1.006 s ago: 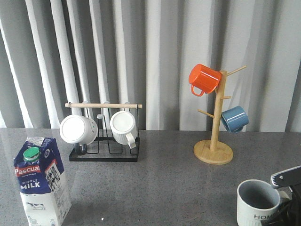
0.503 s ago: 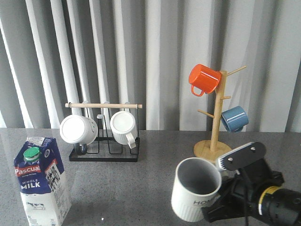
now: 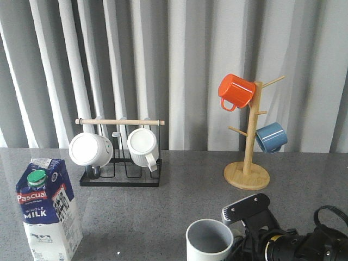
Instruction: Place milk next to cup
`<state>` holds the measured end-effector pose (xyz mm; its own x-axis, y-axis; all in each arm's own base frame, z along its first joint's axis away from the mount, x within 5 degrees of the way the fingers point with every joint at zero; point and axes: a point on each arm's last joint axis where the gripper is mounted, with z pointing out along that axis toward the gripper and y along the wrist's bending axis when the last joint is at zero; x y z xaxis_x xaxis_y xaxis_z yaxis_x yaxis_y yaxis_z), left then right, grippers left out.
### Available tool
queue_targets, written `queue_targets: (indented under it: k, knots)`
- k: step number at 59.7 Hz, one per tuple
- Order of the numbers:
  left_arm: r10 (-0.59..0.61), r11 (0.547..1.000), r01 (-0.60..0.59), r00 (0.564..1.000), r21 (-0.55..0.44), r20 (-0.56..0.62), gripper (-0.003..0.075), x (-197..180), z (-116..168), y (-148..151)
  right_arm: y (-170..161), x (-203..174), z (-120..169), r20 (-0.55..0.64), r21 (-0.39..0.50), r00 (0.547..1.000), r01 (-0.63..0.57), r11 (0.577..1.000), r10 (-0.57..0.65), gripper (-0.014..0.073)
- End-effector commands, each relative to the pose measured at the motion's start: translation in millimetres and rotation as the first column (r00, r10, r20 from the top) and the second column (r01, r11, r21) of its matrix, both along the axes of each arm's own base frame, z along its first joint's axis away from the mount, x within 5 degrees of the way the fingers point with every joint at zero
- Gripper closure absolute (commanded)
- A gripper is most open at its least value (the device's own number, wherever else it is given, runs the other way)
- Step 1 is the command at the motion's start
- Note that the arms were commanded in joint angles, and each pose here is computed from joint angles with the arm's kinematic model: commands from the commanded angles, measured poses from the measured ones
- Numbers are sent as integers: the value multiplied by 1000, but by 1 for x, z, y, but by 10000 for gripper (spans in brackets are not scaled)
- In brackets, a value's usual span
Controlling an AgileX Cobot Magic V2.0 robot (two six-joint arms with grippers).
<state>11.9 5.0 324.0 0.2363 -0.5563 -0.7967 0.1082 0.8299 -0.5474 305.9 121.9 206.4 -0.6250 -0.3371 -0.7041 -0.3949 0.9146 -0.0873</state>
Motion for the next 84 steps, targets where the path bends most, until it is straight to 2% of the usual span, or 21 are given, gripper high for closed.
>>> queue_targets:
  k: [1,14,20,31,43,49,53,59,66,69,76,84]
  knots:
    - [-6,1000,5,996,10,94,302,-8,13,-1,4,4,27,106,49,994,-20,999,15,472]
    - [-6,1000,5,996,10,93,302,-8,13,-1,0,1,22,46,9,999,4,1000,-4,246]
    - [-6,1000,5,996,9,91,302,-8,13,-1,-2,-2,25,36,-2,999,14,1000,-13,176]
    - [-6,1000,5,996,9,91,302,-8,13,-1,-11,-16,55,83,8,996,33,999,-33,157]
    - [-5,1000,5,996,9,90,302,-8,13,-1,-34,-58,103,115,-12,989,91,996,-89,161]
    - [-5,1000,5,996,9,90,302,-8,13,-1,-49,-90,132,153,0,983,102,995,-101,198]
    - [-6,1000,5,996,9,92,302,-8,13,-1,-58,-113,146,176,7,980,88,996,-88,257]
    - [-6,1000,5,996,9,93,302,-8,13,-1,-70,-153,165,205,30,977,45,999,-50,401]
    - [-6,1000,6,995,10,95,302,-8,13,-1,-86,-199,181,274,49,962,-15,999,1,612]
    - [-6,1000,6,995,10,95,302,-8,13,-1,-92,-217,184,313,68,950,-23,997,0,610]
    - [-7,1000,7,996,10,91,302,-7,13,-1,-102,-241,167,344,101,939,-18,995,-18,605]
    - [4,999,-6,999,46,46,302,2,23,-1,-103,-245,121,310,99,951,-19,995,-12,602]
